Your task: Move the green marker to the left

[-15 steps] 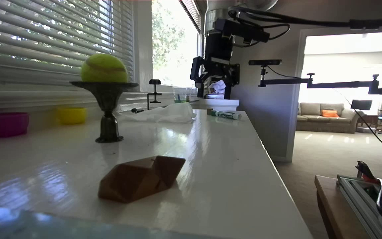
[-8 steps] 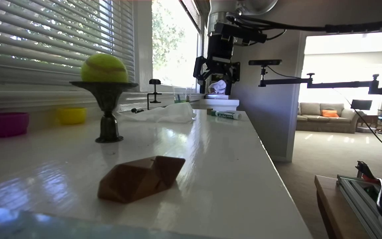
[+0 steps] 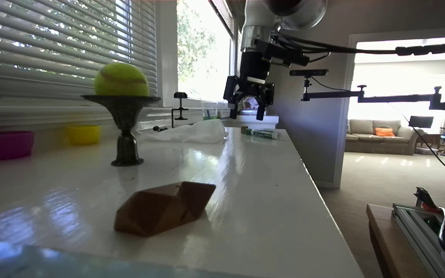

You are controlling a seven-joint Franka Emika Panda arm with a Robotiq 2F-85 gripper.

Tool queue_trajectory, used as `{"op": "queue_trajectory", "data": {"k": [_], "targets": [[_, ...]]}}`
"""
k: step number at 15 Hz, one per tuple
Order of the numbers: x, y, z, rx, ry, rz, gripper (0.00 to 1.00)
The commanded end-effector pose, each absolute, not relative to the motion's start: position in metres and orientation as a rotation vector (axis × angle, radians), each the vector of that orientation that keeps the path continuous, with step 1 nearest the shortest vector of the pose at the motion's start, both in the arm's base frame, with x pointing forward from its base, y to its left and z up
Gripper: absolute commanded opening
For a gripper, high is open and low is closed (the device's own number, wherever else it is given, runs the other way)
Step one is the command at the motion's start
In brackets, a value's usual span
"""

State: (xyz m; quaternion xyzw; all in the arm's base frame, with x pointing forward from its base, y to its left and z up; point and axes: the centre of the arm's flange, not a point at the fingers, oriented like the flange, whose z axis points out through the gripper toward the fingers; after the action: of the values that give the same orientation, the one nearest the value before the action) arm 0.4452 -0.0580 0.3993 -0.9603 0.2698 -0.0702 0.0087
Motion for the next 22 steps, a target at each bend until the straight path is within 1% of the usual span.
{"op": "queue_trajectory", "data": {"k": [1,8,13,14,15,16,17,22], "targets": [[0.427,-0.064,0.395,-3.01,0.795,-0.226,1.0],[0.406,-0.083,0.384,-2.994,0.872,-0.188,1.0],[0.407,-0.08,0.368,-2.975,0.894,-0.156,1.0],[0.408,-0.079,0.368,-2.974,0.891,-0.163,0.75],[0.409,-0.078,0.368,-2.973,0.89,-0.17,0.72],[0.41,-0.078,0.37,-2.972,0.891,-0.184,0.66],[0.411,-0.078,0.371,-2.97,0.892,-0.194,0.57],[0.413,-0.077,0.373,-2.97,0.888,-0.227,0.22]]}}
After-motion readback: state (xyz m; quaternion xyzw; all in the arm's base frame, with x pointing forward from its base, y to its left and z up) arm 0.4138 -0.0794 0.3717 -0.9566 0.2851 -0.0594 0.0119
